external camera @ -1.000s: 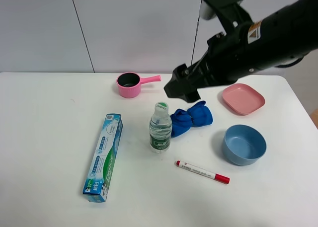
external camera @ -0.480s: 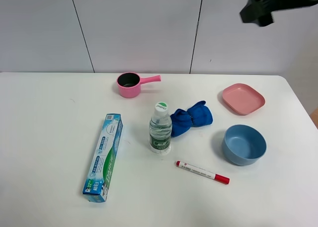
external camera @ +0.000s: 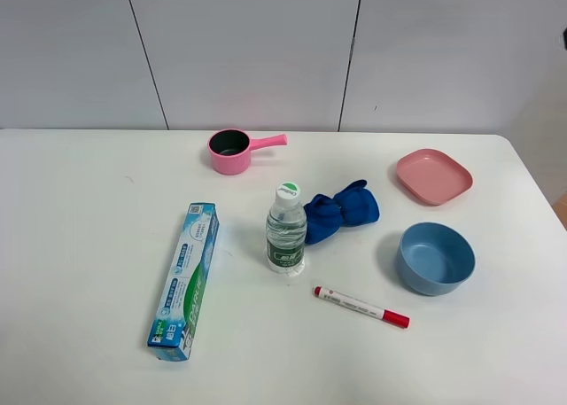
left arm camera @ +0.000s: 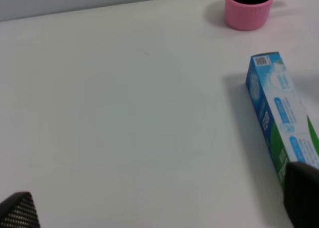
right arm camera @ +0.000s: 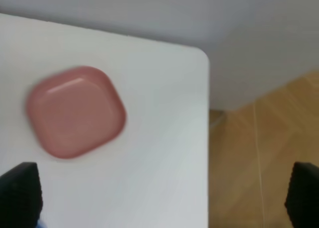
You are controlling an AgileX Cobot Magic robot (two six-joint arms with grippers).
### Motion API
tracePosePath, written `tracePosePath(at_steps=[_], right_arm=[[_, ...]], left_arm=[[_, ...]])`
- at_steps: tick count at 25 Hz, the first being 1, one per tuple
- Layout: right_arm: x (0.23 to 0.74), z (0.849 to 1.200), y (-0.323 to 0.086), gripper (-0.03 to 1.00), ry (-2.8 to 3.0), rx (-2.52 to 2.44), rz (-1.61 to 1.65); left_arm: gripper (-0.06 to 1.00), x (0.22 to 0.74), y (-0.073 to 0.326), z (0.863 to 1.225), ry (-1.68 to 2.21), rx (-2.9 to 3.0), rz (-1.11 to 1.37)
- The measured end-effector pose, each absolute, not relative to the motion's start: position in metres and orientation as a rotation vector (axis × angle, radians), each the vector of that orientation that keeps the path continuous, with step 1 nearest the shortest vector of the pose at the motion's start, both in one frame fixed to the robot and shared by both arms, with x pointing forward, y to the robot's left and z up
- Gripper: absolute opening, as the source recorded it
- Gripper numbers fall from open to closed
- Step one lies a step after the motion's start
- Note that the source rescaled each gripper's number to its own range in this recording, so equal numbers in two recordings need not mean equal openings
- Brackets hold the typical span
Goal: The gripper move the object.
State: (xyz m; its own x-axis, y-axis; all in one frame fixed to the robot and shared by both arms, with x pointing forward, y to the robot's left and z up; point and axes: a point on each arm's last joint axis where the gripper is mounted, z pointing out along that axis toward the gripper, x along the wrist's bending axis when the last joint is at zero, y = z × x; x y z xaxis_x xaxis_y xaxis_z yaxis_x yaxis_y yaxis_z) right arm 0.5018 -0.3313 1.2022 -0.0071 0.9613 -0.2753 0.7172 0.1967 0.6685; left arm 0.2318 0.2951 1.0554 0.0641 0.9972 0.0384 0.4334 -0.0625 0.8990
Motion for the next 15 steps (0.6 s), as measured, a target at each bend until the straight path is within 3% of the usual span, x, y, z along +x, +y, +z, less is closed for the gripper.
tracePosePath(at_steps=[7,15], right_arm=[[0.488,1.202,-0.343,1.0,1.77,1.67,0.391],[0.43,1.239,-0.334,1.0,1.671,1.595,0.508]], left_arm=[[1.0,0.232,0.295,1.055,1.464,1.599,0.959],[1.0,0.232,0.295,1.055,1.464,1.599,0.959]])
